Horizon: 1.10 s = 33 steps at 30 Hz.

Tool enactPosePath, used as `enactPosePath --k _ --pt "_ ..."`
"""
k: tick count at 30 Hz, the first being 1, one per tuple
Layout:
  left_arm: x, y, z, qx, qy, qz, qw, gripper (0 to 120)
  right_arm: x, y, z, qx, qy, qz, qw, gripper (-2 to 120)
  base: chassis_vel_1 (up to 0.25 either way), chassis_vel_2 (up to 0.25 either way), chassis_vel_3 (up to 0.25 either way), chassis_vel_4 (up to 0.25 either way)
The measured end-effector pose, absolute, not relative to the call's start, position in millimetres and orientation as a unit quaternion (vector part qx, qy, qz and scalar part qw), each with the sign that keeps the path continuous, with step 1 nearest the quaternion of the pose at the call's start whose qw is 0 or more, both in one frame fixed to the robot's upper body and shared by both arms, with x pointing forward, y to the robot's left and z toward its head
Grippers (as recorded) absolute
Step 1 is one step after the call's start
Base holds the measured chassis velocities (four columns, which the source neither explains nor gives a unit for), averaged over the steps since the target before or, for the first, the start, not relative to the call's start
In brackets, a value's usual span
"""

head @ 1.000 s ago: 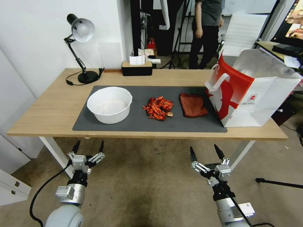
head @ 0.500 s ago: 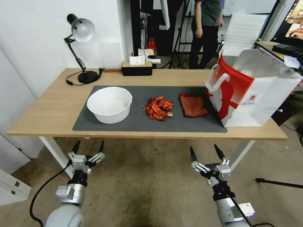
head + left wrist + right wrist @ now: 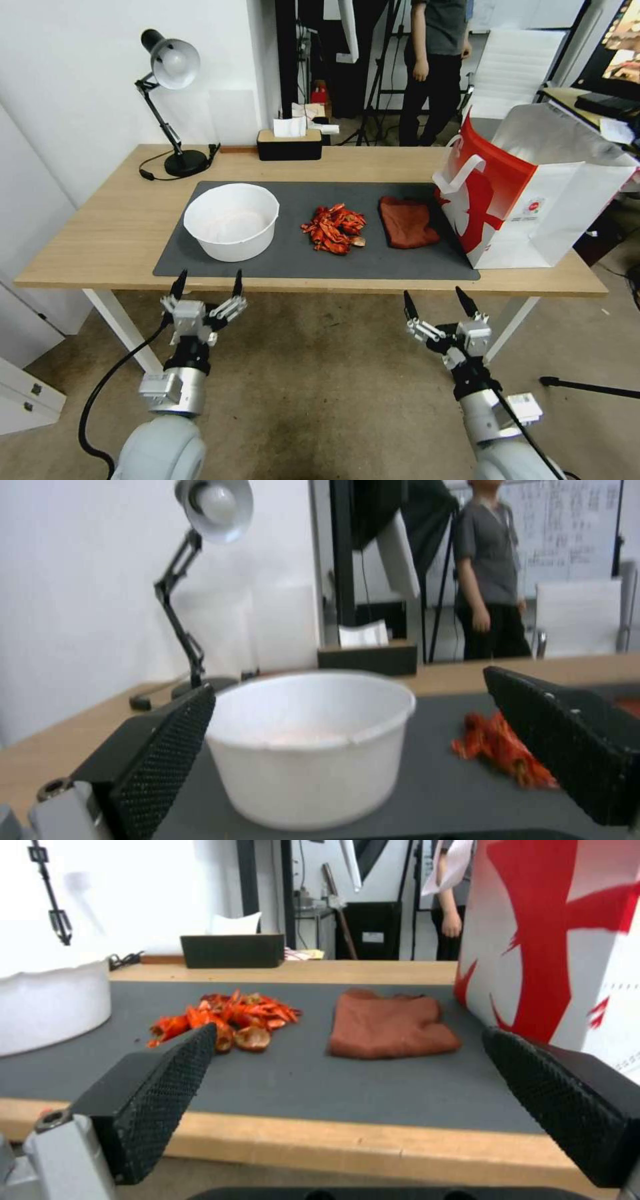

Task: Sweep shrimp from table into container with towel, then put container into takeout bag.

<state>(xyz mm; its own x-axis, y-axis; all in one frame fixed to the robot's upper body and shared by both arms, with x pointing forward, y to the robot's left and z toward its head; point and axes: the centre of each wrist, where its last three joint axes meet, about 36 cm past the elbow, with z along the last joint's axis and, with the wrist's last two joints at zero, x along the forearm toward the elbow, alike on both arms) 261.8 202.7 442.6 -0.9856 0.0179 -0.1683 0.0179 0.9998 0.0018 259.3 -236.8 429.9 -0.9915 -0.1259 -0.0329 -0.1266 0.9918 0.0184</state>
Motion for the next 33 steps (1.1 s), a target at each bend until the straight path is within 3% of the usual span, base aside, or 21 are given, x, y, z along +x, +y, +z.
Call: enactPosePath --k 6,20,27,33 --pt "253.1 200.4 439.0 0.013 0.997 0.002 0.08 100 269.6 -249.8 464.3 -0.038 0.999 0.008 0.015 100 0.0 0.0 0.0 0.0" --pt "256.1 206.9 423.8 0.019 0.997 0.01 0.075 100 268.8 -254.6 466.3 -0.04 0.999 0.015 0.011 100 0.0 0.0 0.0 0.0" --pt "274.7 224.4 415.3 0.039 0.996 0.019 0.074 100 267.3 -256.8 461.8 -0.057 0.998 0.015 0.005 100 0.0 0.0 0.0 0.0" --pt "318.5 260.9 424.3 0.096 0.991 0.047 0.081 100 265.9 -259.5 461.1 -0.063 0.998 0.011 0.009 100 0.0 0.0 0.0 0.0"
